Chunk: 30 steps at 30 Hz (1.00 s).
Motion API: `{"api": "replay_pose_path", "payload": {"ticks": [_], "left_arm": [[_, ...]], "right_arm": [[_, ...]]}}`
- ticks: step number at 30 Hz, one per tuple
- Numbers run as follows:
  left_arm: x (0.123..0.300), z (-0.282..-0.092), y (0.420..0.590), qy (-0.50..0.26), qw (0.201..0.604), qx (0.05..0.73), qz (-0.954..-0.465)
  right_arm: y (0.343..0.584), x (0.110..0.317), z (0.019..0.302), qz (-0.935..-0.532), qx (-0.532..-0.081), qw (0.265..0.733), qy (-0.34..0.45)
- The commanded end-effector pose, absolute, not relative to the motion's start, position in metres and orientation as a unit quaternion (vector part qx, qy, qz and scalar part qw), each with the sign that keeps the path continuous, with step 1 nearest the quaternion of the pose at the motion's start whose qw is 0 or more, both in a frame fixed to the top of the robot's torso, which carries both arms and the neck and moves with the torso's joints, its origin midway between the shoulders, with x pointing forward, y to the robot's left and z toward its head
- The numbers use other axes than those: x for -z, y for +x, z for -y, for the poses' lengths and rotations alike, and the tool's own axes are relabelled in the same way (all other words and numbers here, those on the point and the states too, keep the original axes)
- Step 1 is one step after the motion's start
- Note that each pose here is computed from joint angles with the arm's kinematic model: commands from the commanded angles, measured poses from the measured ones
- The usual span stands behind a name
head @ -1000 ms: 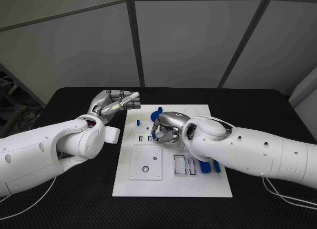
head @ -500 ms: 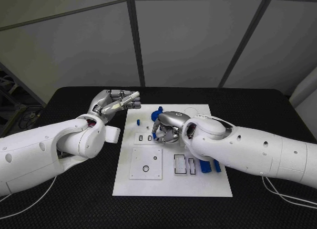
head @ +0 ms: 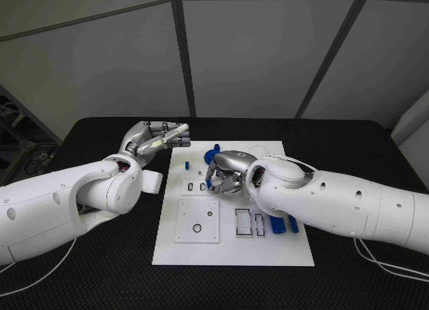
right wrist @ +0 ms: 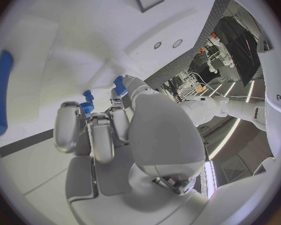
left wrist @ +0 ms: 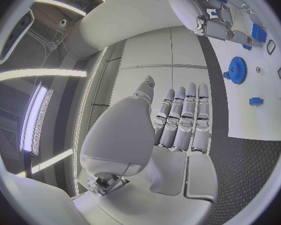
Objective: Assemble the parts on the task board
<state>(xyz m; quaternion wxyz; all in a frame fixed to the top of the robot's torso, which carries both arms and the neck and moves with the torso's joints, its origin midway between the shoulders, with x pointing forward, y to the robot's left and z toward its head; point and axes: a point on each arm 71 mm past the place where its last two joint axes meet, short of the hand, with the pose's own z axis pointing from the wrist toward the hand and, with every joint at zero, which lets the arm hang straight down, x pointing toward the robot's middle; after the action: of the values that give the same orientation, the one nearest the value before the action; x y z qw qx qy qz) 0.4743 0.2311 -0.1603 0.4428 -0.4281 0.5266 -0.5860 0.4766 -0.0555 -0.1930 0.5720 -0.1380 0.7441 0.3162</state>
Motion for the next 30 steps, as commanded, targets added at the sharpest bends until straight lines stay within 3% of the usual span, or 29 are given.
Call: {"api": "replay_pose_path", "payload": {"ticks": [1,30], "left_arm": [[0.1592,-0.2296,0.4741,-0.423,0.440,0.589,-0.529],[0.1591,-0.2303,0.4740,-0.423,0.440,0.589,-0.529]], "right_arm": [[0.4764,0.1977,0.0563,-0.756,-0.302,0.562,-0.145],[0.4773,0.1985,0.0548,-0.759,-0.296,0.562,-0.145]]}}
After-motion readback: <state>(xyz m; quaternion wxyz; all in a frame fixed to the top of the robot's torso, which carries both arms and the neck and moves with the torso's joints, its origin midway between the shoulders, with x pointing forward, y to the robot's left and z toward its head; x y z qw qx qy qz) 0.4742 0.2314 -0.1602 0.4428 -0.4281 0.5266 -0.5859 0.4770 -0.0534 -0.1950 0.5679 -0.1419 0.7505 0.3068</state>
